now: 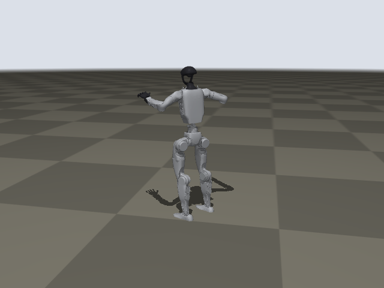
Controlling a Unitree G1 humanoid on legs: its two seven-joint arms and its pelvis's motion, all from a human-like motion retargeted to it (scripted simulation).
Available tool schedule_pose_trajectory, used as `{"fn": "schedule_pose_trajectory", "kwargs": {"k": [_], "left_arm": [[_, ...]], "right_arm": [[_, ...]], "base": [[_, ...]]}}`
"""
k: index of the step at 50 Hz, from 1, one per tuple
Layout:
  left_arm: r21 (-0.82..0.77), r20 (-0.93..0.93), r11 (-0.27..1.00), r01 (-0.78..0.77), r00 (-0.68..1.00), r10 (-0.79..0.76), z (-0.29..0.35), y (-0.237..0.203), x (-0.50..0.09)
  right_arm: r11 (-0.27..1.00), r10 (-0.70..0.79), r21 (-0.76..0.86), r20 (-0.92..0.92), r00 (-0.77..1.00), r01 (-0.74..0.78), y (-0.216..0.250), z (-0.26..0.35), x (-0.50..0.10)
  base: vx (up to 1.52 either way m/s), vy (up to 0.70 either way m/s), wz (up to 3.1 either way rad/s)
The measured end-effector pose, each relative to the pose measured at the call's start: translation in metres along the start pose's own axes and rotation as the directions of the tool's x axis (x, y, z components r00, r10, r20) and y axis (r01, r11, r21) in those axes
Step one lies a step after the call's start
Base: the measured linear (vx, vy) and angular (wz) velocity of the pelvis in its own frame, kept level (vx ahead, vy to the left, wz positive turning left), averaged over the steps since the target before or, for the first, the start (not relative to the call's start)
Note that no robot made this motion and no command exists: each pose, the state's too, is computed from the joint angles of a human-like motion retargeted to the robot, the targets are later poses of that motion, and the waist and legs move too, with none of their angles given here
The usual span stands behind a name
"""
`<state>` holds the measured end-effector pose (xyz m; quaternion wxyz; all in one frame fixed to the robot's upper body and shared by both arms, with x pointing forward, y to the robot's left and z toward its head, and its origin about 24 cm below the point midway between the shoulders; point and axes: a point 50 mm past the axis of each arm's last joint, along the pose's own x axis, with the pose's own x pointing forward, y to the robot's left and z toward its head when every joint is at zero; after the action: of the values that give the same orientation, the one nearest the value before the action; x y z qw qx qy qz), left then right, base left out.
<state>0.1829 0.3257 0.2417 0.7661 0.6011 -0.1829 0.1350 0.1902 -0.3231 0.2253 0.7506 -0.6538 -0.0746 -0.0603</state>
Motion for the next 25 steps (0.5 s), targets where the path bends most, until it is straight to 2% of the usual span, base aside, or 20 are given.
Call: {"fn": "schedule_pose_trajectory", "kwargs": {"k": [3,7,14,25], "left_arm": [[-0.004,-0.017,1.0,-0.003,1.0,0.002,-0.003,-0.001,-0.004],[-0.007,-0.013,1.0,-0.001,1.0,0.001,-0.005,-0.001,-0.009],[-0.002,-0.031,1.0,0.013,0.999,-0.013,-0.008,0.0,-0.014],[0.03,0.102,1.0,0.008,0.995,-0.011,0.013,0.003,0.009]], "right_arm": [[1.0,-0.004,0.004,-0.015,1.0,0.004,0.0,-0.002,-0.002],[0.996,-0.09,0.022,0.017,0.996,0.089,-0.005,-0.002,-0.005],[0.996,-0.081,0.043,-0.004,0.997,0.081,0.0,-0.006,-0.009],[0.996,-0.075,0.041,0.006,0.997,0.075,0.003,-0.005,-0.006]], "base": [[0.0,0.0,0.0],[-0.03,-0.01,-0.19],[-0.06,0.0,-0.21],[-0.12,0.03,0.1]]}}
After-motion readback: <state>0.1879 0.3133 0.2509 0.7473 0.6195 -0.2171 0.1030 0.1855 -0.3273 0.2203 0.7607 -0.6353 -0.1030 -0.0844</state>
